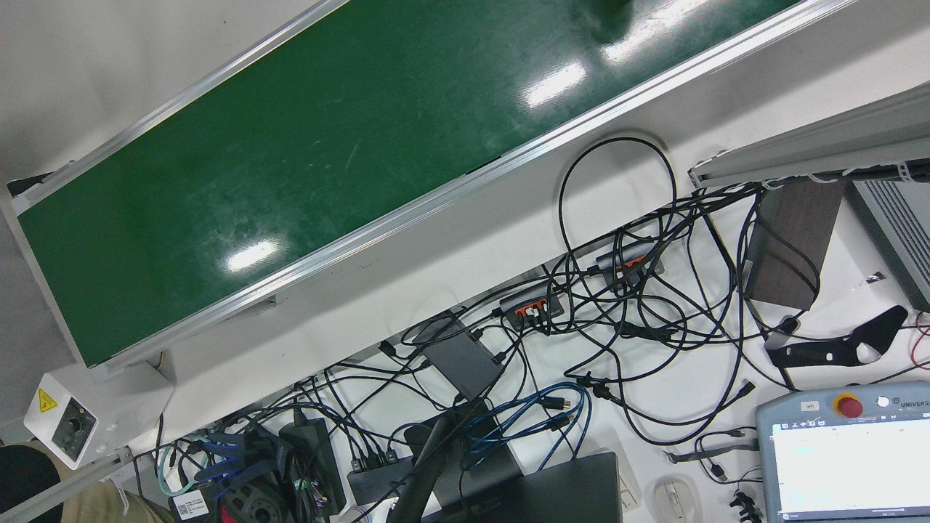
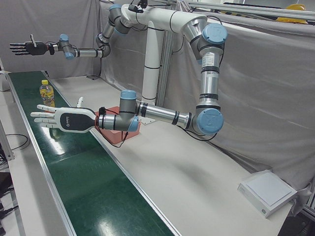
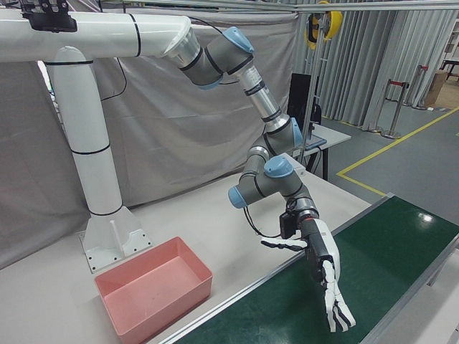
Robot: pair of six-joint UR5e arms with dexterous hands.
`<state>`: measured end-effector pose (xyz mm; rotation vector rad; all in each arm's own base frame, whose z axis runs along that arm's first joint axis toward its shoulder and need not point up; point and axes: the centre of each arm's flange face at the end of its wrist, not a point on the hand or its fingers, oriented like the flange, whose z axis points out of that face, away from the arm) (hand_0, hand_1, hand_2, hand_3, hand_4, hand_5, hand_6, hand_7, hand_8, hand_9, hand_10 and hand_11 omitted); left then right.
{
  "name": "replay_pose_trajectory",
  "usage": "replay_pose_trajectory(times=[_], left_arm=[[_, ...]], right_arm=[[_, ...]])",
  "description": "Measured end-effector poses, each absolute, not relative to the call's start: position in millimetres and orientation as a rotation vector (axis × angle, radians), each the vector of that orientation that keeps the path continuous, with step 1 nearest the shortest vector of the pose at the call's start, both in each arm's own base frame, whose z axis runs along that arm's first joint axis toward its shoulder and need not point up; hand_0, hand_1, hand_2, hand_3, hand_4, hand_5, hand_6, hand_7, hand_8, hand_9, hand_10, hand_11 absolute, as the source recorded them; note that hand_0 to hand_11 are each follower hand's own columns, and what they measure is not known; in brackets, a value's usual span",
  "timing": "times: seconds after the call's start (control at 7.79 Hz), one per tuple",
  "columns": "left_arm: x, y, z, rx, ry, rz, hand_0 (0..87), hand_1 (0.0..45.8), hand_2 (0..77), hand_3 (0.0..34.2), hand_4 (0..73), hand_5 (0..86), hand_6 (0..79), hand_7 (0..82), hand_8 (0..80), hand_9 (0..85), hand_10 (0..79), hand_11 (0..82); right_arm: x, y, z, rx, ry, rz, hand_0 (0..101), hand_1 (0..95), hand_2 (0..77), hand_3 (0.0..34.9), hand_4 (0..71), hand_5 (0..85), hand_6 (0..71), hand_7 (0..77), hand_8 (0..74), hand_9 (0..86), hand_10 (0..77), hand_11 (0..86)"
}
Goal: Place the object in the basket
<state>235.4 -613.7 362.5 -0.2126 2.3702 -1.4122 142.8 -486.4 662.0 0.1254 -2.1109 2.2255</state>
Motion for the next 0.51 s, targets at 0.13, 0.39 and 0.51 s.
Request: replay_pose_trajectory(times=[0.13,0.39,0.51], left_arm=[[234,-613,365,-0.209,2.366,-1.415,52.8,8.2,0.5,3.4,13.6,9.8,0.0,0.5,5.4,5.5,5.4,10.4],[232,-609,380,-0.201,2.358,-1.419,51.5,7.6,0.5,3.4,12.5,9.8,0.0,0.5,5.4,5.5,5.4,10.4],[233,-608,384,-0.200,2.353,-1.423,51.2,6.0,0.5,3.5,12.5,9.8,0.0,0.5,5.4,5.5,5.4,10.4]], right_arm=[[143,-486,661,0.125,-2.113,2.224,0,0.0,0.5,0.0,0.0,0.0,0.0,0.5,0.0,0.0,0.0,0.0],[144,-487,659,0.127,-2.120,2.221,0,0.0,0.5,0.1,0.0,0.0,0.0,0.5,0.0,0.0,0.0,0.0],[144,-486,658,0.127,-2.120,2.221,0,0.0,0.5,0.1,0.0,0.0,0.0,0.5,0.0,0.0,0.0,0.0]])
